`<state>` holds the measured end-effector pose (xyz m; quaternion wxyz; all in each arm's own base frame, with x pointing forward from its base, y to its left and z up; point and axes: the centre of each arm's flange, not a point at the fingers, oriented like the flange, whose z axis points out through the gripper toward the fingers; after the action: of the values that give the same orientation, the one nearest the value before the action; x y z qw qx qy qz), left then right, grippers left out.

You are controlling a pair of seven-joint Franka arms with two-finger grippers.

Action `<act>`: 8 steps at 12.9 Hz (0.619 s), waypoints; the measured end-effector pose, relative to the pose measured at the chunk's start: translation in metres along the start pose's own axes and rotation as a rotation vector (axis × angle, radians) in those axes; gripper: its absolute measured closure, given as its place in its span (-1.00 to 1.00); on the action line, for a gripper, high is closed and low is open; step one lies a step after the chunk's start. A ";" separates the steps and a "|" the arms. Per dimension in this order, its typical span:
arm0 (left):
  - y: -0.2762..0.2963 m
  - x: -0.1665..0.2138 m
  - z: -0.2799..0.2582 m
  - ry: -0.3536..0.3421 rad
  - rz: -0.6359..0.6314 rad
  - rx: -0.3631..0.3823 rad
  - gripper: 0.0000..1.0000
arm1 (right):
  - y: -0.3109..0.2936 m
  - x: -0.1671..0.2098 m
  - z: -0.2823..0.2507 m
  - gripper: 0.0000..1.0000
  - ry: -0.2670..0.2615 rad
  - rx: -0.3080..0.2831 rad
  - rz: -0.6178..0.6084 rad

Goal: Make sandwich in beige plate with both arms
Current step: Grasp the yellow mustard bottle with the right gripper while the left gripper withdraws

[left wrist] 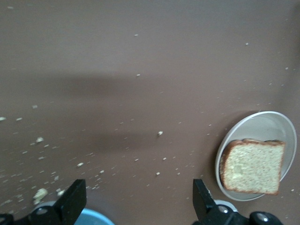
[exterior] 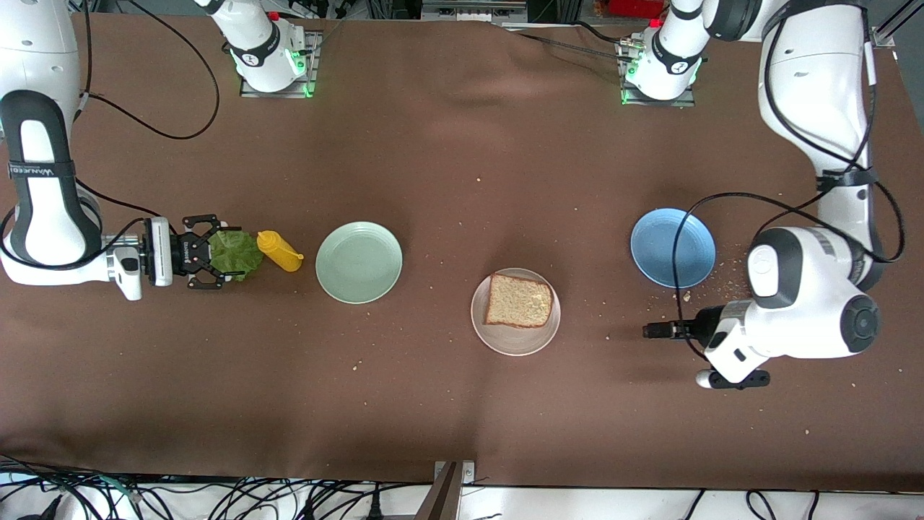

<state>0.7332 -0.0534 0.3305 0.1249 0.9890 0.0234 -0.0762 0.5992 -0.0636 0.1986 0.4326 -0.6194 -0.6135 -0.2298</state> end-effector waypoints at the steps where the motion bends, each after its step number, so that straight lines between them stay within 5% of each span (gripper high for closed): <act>1: -0.011 -0.007 -0.021 -0.009 0.006 0.056 -1.00 | 0.000 -0.010 0.010 -0.99 0.030 0.003 -0.033; 6: -0.016 -0.051 -0.125 0.000 0.036 0.253 -1.00 | -0.003 -0.024 0.065 -0.99 0.196 0.013 -0.131; 8: -0.015 -0.068 -0.161 0.027 0.038 0.300 -1.00 | -0.002 -0.026 0.080 -0.98 0.224 0.027 -0.148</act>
<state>0.6885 -0.0003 0.4913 -0.0232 0.9977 -0.0053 -0.0632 0.5736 -0.0132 0.1360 0.4886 -0.5369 -0.6086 -0.3203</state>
